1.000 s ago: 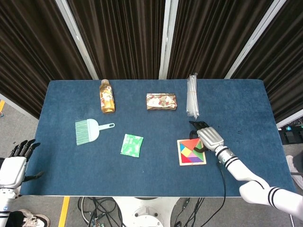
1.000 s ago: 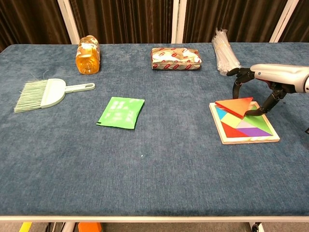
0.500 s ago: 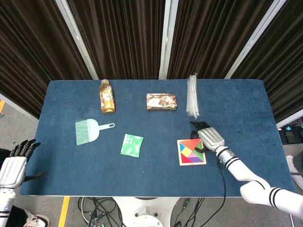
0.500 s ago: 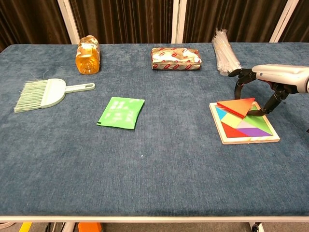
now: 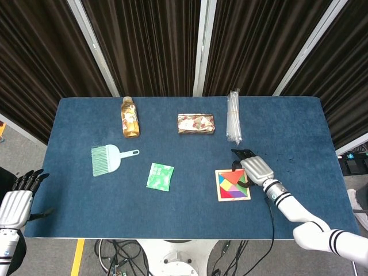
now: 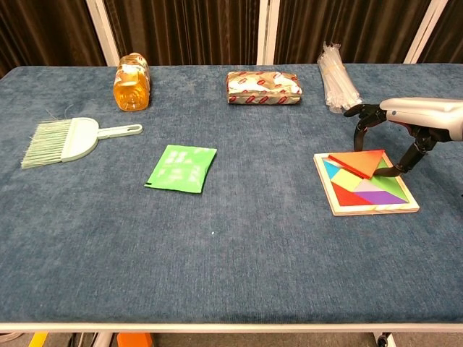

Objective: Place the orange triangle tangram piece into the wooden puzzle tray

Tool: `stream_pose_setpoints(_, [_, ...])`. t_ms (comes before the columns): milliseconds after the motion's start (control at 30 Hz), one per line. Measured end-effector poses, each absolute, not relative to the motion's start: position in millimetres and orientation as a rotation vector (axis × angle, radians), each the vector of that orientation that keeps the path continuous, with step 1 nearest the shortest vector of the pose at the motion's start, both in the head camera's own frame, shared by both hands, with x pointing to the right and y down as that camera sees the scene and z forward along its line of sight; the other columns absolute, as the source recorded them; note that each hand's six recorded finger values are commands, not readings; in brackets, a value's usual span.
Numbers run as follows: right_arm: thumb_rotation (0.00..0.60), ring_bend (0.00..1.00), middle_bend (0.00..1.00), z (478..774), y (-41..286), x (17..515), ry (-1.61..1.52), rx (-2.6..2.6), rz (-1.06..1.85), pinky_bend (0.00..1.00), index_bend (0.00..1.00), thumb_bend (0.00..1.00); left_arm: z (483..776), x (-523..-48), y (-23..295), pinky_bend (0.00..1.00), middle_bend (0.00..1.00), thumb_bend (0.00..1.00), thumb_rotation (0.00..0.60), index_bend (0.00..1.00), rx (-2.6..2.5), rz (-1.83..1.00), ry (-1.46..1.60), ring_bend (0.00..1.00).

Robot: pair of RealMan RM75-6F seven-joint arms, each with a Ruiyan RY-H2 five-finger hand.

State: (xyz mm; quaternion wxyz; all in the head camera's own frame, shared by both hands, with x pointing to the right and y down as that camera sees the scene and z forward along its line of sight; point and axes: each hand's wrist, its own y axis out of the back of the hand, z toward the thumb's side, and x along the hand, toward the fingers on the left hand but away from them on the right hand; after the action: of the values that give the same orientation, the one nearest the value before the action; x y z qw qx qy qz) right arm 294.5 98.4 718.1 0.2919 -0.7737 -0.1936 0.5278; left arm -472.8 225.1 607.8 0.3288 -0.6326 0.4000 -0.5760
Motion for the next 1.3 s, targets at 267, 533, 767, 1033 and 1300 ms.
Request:
stream_pose_setpoints(267, [0.600,0.00,0.05,717.1,95.4,290.8,-0.589,-2.030,1.384,0.00,0.54,0.11,608.4,-472.4,225.5,0.12,0.08,0.00,0.600,0.16,-1.658,-1.508,1.043,0.02])
stream_pose_setpoints(533, [0.600,0.00,0.06,715.9,94.4,288.0,-0.601,-2.012,1.378,0.00,0.55,0.11,608.5,-473.5,225.6,0.12,0.08,0.00,0.600,0.16,-1.659,-1.509,1.050,0.02])
stream_pose_setpoints(767, [0.600,0.00,0.06,717.5,97.0,286.1,-0.586,-2.009,1.388,0.00,0.55,0.11,608.5,-475.4,226.2,0.12,0.09,0.00,0.600,0.16,-1.659,-1.510,1.056,0.02])
stream_pose_setpoints(1033, [0.600,0.00,0.06,717.3,98.2,282.3,-0.578,-2.005,1.385,0.00,0.55,0.11,609.1,-476.0,225.9,0.12,0.09,0.00,0.600,0.16,-1.660,-1.509,1.060,0.02])
stream_pose_setpoints(1300, [0.600,0.00,0.06,716.0,99.1,280.5,-0.565,-2.008,1.385,0.00,0.55,0.11,609.2,-476.3,225.6,0.12,0.08,0.00,0.600,0.16,-1.662,-1.508,1.062,0.02])
